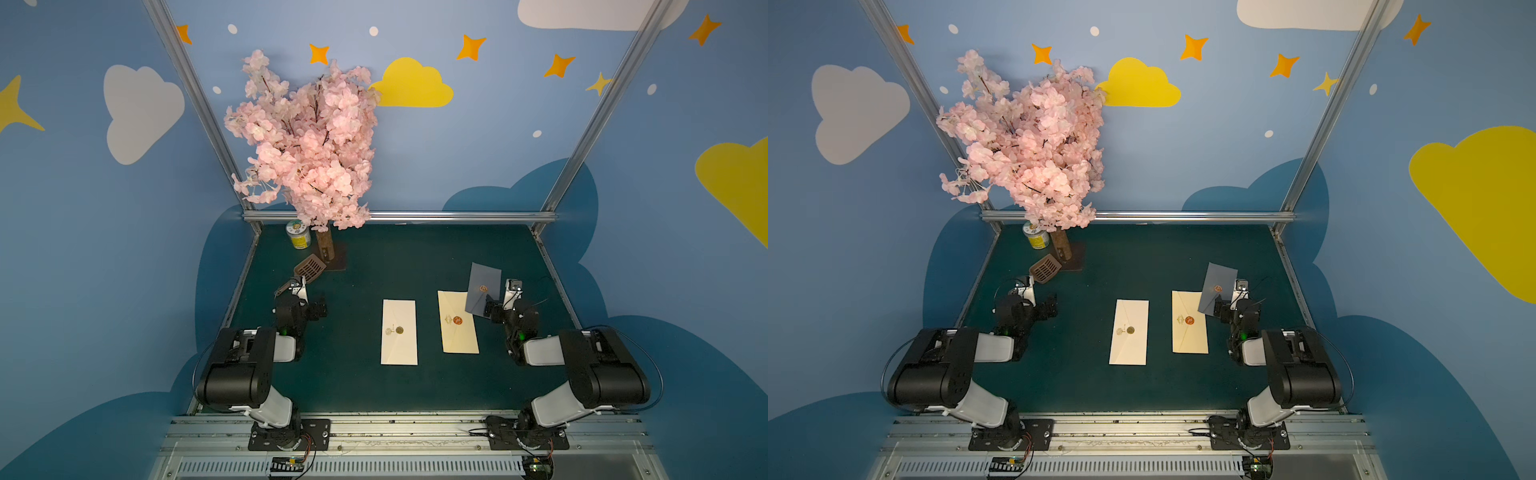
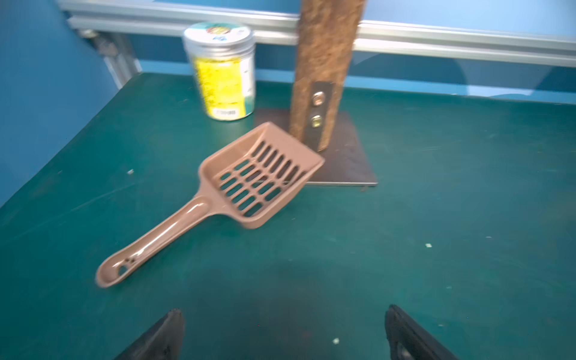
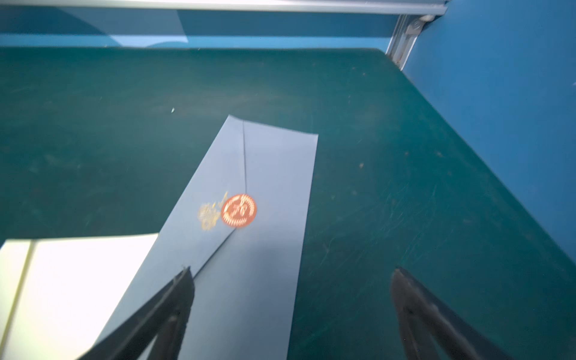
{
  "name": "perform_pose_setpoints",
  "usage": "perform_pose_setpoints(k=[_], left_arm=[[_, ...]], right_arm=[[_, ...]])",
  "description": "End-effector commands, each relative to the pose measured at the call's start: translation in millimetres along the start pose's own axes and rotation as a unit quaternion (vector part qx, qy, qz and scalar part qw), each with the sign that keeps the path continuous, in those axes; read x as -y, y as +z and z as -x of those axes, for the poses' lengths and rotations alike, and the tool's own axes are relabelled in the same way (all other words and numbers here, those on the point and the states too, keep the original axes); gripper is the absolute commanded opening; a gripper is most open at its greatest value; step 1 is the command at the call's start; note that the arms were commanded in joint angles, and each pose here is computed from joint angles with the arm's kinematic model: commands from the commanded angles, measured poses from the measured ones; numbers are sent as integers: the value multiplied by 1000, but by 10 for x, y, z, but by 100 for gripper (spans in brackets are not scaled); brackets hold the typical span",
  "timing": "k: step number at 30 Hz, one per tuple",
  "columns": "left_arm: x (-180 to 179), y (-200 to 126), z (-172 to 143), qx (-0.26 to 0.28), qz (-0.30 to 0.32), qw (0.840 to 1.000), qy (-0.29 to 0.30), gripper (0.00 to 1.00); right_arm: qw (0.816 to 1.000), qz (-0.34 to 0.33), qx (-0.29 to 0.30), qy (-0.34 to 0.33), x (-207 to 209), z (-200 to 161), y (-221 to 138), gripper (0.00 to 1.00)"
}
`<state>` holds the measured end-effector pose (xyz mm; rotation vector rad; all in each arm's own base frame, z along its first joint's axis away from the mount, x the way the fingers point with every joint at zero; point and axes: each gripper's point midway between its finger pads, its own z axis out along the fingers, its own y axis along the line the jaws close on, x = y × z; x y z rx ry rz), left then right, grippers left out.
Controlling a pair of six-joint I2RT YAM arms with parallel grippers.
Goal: Fold the letter paper in half and place it into the envelope
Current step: Reset both arms
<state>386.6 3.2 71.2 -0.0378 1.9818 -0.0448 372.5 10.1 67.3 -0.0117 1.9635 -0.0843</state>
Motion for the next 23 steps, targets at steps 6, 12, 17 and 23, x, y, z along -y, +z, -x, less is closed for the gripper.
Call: perform_pose_setpoints(k=[6, 12, 17, 23], left_arm=[[139, 0, 151, 31, -35, 999, 28, 100], [136, 7, 142, 29, -34, 999, 27, 100], [135, 13, 148, 29, -35, 999, 27, 100], [98, 21, 148, 27, -28, 999, 21, 100]], right_arm=[[999, -1, 41, 6, -13, 330, 88, 98], [999, -2, 41, 8, -6, 339, 93, 98], [999, -2, 40, 8, -5, 334, 93, 98], [999, -2, 40, 7, -8, 331, 91, 98]])
